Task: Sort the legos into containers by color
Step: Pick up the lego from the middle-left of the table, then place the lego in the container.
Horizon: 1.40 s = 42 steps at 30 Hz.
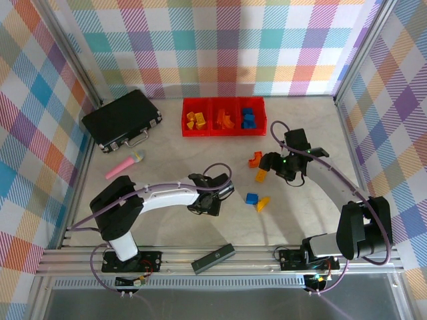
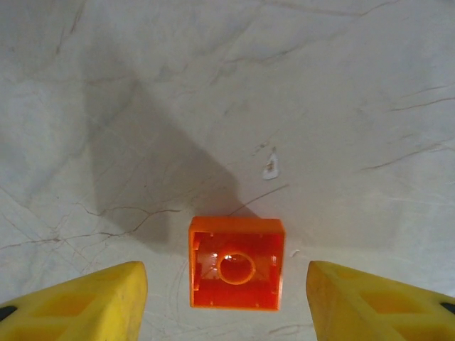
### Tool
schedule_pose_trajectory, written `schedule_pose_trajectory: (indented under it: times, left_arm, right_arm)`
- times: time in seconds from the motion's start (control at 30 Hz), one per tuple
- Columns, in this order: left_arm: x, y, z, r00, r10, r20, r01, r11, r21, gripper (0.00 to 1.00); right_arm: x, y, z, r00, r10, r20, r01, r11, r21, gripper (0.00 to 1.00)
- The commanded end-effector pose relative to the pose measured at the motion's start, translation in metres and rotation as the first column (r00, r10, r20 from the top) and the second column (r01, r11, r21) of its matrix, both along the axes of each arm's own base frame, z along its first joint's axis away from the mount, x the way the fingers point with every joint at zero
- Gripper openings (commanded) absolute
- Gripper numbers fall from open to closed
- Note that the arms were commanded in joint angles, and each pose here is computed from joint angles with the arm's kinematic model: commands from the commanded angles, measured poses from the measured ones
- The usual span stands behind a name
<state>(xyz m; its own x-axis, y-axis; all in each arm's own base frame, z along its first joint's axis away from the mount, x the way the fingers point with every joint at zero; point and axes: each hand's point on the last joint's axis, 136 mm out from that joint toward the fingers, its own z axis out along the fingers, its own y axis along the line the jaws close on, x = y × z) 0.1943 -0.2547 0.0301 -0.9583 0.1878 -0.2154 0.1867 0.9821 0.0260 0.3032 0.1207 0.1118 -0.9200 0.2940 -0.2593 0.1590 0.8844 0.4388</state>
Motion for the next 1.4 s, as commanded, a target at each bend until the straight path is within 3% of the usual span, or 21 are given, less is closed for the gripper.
schedule_pose_trajectory:
  times: [0.0,0.43,0.73,0.9,1.1,1.37]
  left_arm:
    - [-0.004,0.001,-0.010,1.000,0.029,0.001,-0.029,1.000,-0.003,0.60]
    - [-0.009,0.002,-0.032,1.000,0.019,-0.021,-0.018,1.000,0.006,0.42]
    - [0.022,-0.010,0.005,0.997,-0.029,0.074,0.029,1.000,0.006,0.36]
    - [0.065,-0.018,0.029,0.991,-0.035,0.127,0.038,0.999,-0.017,0.36]
    - [0.148,-0.034,0.066,0.966,-0.002,0.259,0.025,0.996,-0.086,0.36]
    - [0.255,-0.042,0.103,0.892,0.093,0.443,-0.027,0.988,-0.153,0.34]
  right_arm:
    - [0.005,0.001,0.006,1.000,0.011,0.012,-0.011,1.000,-0.015,0.73]
    - [0.005,0.002,0.001,1.000,0.006,-0.004,-0.006,1.000,-0.009,0.73]
    - [0.003,0.000,0.002,1.000,0.000,-0.002,0.000,1.000,-0.020,0.73]
    - [0.004,0.002,0.006,1.000,-0.004,0.007,0.004,1.000,-0.004,0.73]
    - [0.004,0.007,0.010,1.000,0.007,0.012,-0.007,1.000,0.029,0.73]
    - [0.001,0.010,0.005,1.000,0.016,0.007,-0.016,0.999,0.047,0.73]
